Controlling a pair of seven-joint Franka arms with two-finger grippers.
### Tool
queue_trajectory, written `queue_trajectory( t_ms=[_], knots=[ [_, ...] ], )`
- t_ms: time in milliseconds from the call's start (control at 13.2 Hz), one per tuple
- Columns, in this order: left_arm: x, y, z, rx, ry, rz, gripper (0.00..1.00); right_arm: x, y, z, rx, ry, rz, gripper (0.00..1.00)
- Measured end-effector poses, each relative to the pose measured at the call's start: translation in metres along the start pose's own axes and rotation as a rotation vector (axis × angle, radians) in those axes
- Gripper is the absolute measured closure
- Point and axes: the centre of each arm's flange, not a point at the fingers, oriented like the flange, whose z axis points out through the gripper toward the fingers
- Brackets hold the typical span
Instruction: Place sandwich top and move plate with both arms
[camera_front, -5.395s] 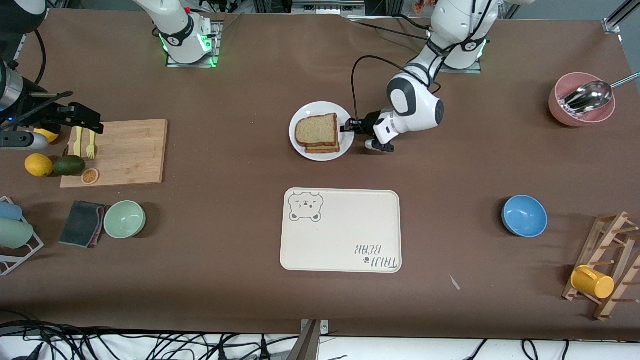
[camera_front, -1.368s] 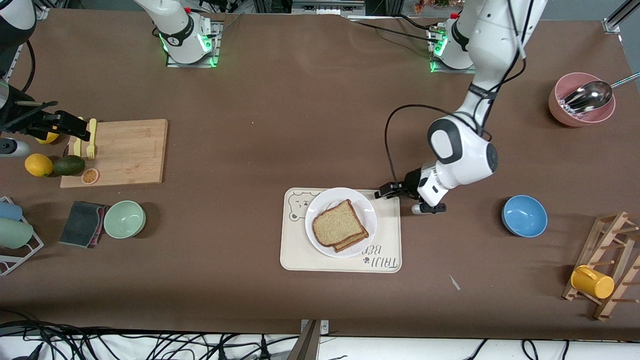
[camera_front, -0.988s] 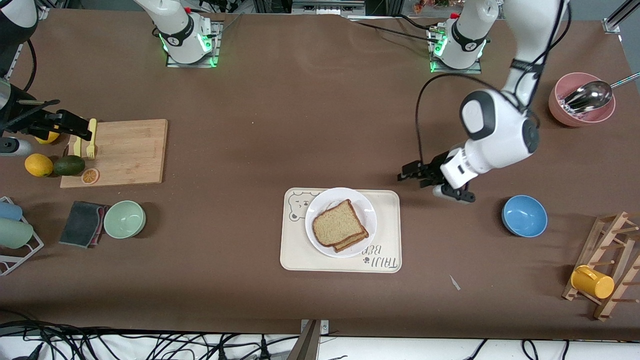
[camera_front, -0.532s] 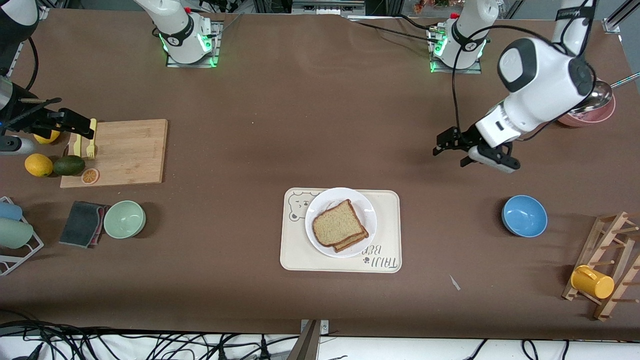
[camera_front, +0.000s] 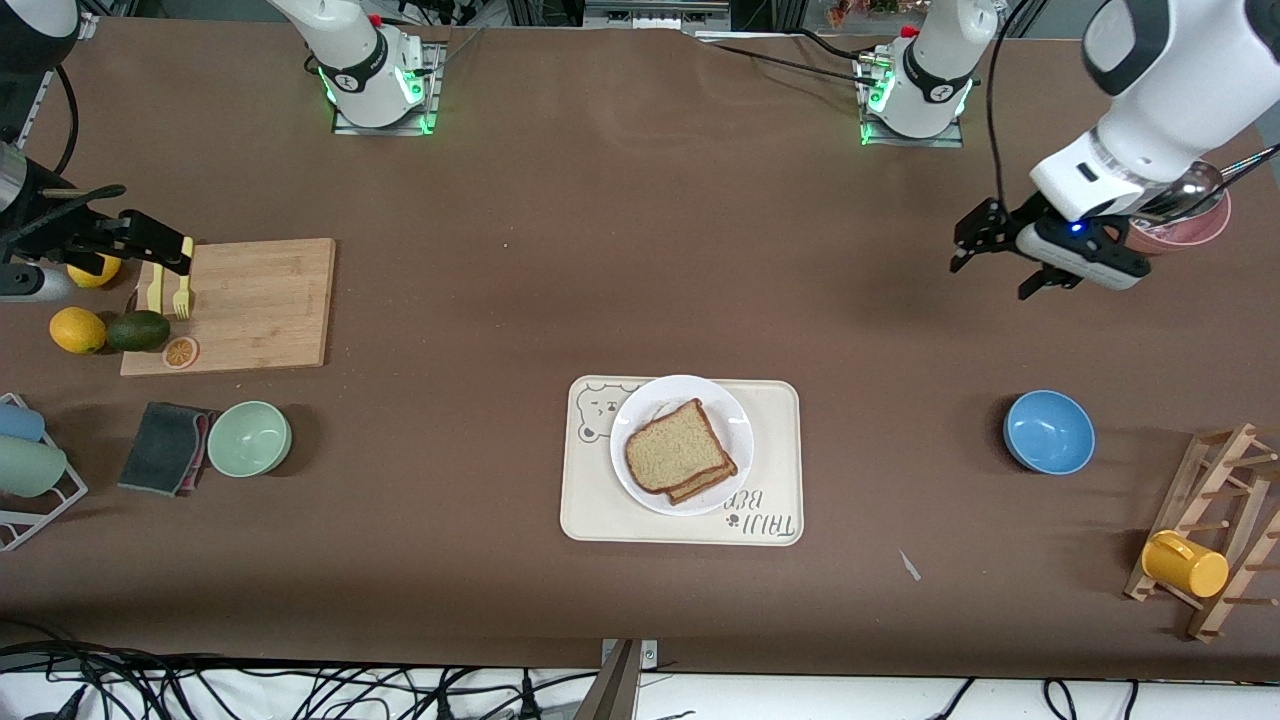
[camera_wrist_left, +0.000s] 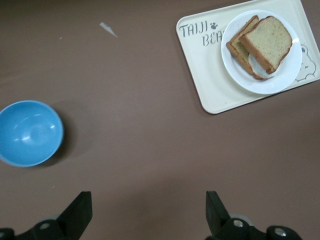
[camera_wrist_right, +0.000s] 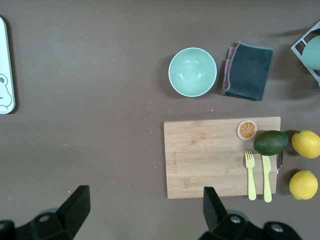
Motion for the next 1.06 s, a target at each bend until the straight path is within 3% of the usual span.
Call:
queue_trajectory(
  t_ms=[152, 380, 760, 1064],
  knots=[
    [0.0, -0.019, -0.05, 0.058, -0.072, 0.008, 0.0, 0.0, 0.0, 0.0, 0.0, 0.001, 0.0, 0.0],
    [0.001, -0.022, -0.101, 0.12, -0.12, 0.006, 0.0, 0.0, 0.0, -0.001, 0.0, 0.002, 0.0, 0.0],
    [0.015, -0.022, -0.111, 0.127, -0.163, -0.113, 0.0, 0.0, 0.001, -0.001, 0.0, 0.007, 0.003, 0.0],
    [0.035, -0.025, -0.1, 0.132, -0.178, -0.121, 0.0, 0.0, 0.001, -0.001, 0.0, 0.007, 0.003, 0.0]
  ],
)
